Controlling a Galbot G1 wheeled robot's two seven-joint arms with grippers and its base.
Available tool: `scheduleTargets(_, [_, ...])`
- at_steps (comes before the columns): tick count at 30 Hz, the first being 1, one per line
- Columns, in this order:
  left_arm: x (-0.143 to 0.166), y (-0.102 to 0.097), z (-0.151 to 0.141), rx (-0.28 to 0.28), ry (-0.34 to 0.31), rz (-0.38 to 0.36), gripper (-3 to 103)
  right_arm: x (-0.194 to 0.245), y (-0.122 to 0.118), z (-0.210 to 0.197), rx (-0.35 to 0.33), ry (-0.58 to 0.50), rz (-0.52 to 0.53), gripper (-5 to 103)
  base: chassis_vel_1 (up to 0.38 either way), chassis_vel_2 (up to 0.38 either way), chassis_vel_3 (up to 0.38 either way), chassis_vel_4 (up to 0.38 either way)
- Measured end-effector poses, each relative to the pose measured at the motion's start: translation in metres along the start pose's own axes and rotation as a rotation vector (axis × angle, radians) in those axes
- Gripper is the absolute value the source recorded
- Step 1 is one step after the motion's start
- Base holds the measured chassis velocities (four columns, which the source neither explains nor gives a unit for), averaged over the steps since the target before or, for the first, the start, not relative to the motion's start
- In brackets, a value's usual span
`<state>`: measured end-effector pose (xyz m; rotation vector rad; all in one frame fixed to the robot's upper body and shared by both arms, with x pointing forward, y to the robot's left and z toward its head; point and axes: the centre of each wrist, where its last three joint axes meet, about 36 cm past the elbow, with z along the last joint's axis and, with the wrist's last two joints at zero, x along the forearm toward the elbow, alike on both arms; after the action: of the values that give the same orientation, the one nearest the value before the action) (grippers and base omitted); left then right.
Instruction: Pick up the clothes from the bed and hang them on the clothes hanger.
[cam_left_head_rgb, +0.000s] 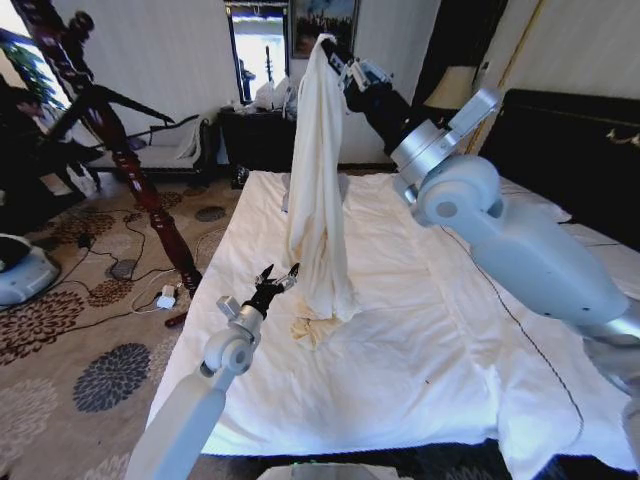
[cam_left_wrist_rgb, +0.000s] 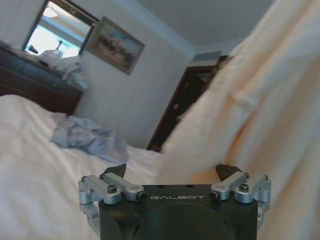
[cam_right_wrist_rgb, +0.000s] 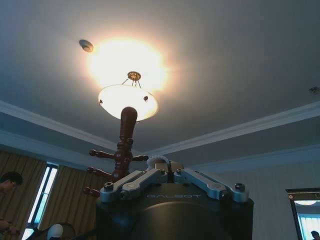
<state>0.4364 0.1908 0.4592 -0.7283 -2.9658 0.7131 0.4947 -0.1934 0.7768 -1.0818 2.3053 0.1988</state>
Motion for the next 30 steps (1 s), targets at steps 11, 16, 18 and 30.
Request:
scheduleTargets(11, [-0.008,0.008,0.000,-0.011,-0.023,0.013,72,0.007,0.000,0.006,0.000,0.010,0.011,1,0.000,0.000,0.000,0.000])
scheduleTargets(16, [-0.008,0.014,0.001,-0.014,-0.031,0.013,55,0.012,0.000,0.010,0.001,0.018,0.016,1,0.000,0.000,0.000,0.000])
scheduleTargets(18, [-0.007,0.018,0.000,-0.009,-0.036,0.027,44,0.013,0.001,0.011,-0.001,0.018,0.018,1,0.000,0.000,0.000,0.000])
scheduleTargets(30, [0.009,0.031,-0.071,0.062,-0.130,0.085,6,0.026,-0.021,0.015,0.043,0.042,0.142,1,0.000,0.000,0.000,0.000])
